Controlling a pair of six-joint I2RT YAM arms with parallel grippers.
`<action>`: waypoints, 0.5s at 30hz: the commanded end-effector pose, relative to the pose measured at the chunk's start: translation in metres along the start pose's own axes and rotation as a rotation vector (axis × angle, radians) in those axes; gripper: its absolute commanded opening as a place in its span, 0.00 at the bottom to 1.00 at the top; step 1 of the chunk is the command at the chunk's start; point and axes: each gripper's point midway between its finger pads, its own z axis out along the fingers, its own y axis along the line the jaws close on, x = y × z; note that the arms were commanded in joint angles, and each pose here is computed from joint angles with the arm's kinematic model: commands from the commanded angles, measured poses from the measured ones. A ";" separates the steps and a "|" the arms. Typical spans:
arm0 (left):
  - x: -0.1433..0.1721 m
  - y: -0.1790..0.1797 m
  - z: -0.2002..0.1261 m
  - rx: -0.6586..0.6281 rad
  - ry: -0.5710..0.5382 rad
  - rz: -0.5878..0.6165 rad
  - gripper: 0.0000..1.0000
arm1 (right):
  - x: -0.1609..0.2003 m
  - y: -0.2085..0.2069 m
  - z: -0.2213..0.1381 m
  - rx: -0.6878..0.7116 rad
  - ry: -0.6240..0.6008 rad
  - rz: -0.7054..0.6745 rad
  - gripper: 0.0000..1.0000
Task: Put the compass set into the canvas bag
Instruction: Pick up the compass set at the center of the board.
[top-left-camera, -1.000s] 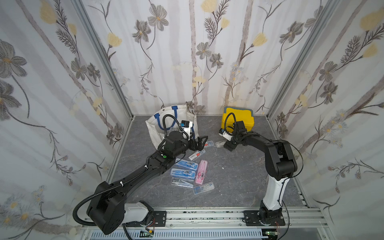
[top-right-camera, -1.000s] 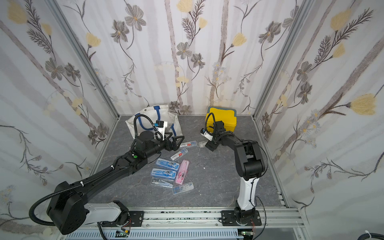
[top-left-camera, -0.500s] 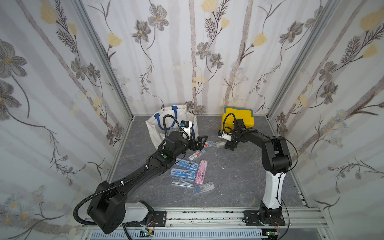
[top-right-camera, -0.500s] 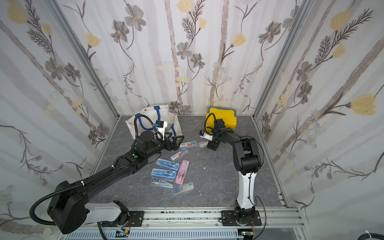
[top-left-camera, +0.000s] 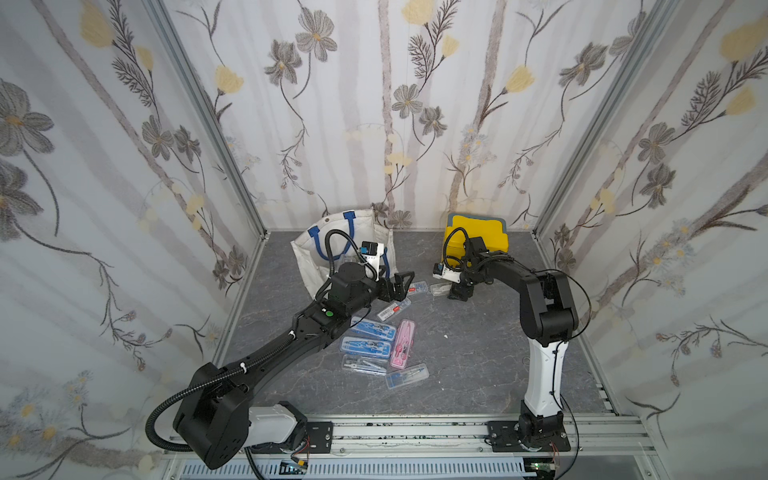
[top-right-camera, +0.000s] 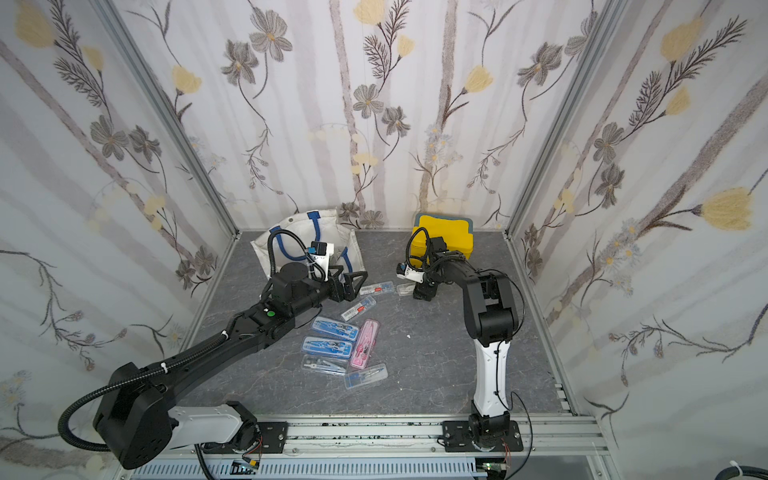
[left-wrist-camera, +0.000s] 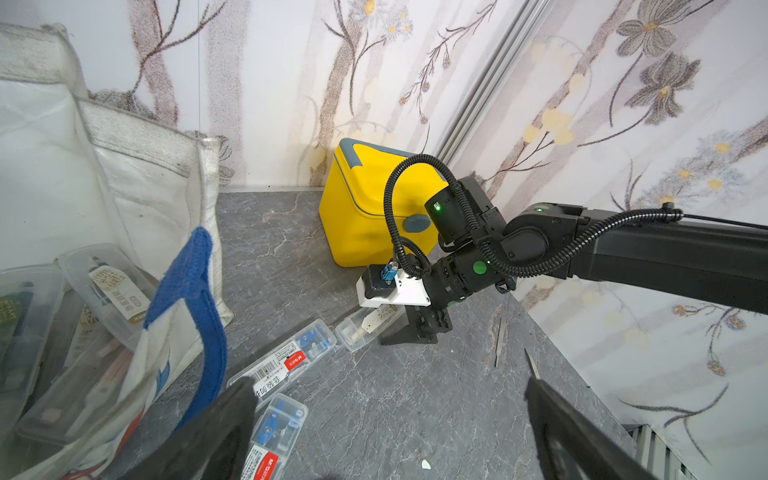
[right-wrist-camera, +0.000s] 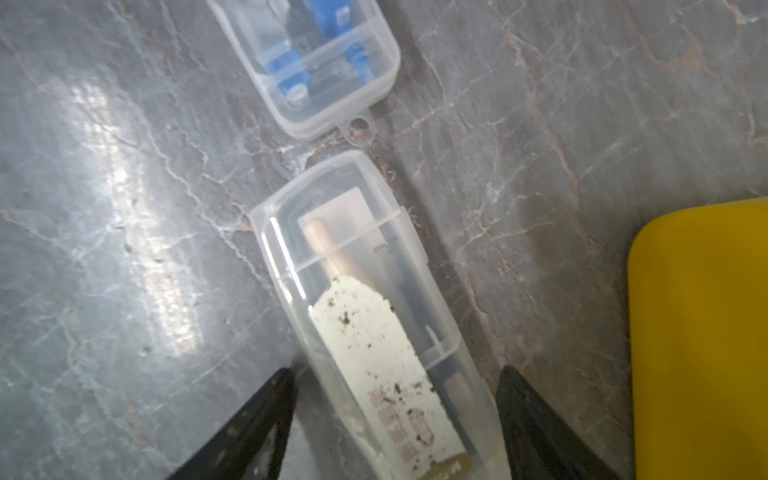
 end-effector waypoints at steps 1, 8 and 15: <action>-0.004 0.000 -0.002 0.000 -0.025 0.017 1.00 | 0.029 0.042 0.002 -0.133 0.130 0.036 0.75; -0.003 0.000 -0.008 -0.002 -0.038 0.026 1.00 | 0.021 0.058 -0.009 -0.126 0.112 0.061 0.70; 0.002 0.006 -0.008 -0.022 -0.033 0.028 1.00 | 0.011 0.065 -0.005 -0.112 0.085 0.090 0.54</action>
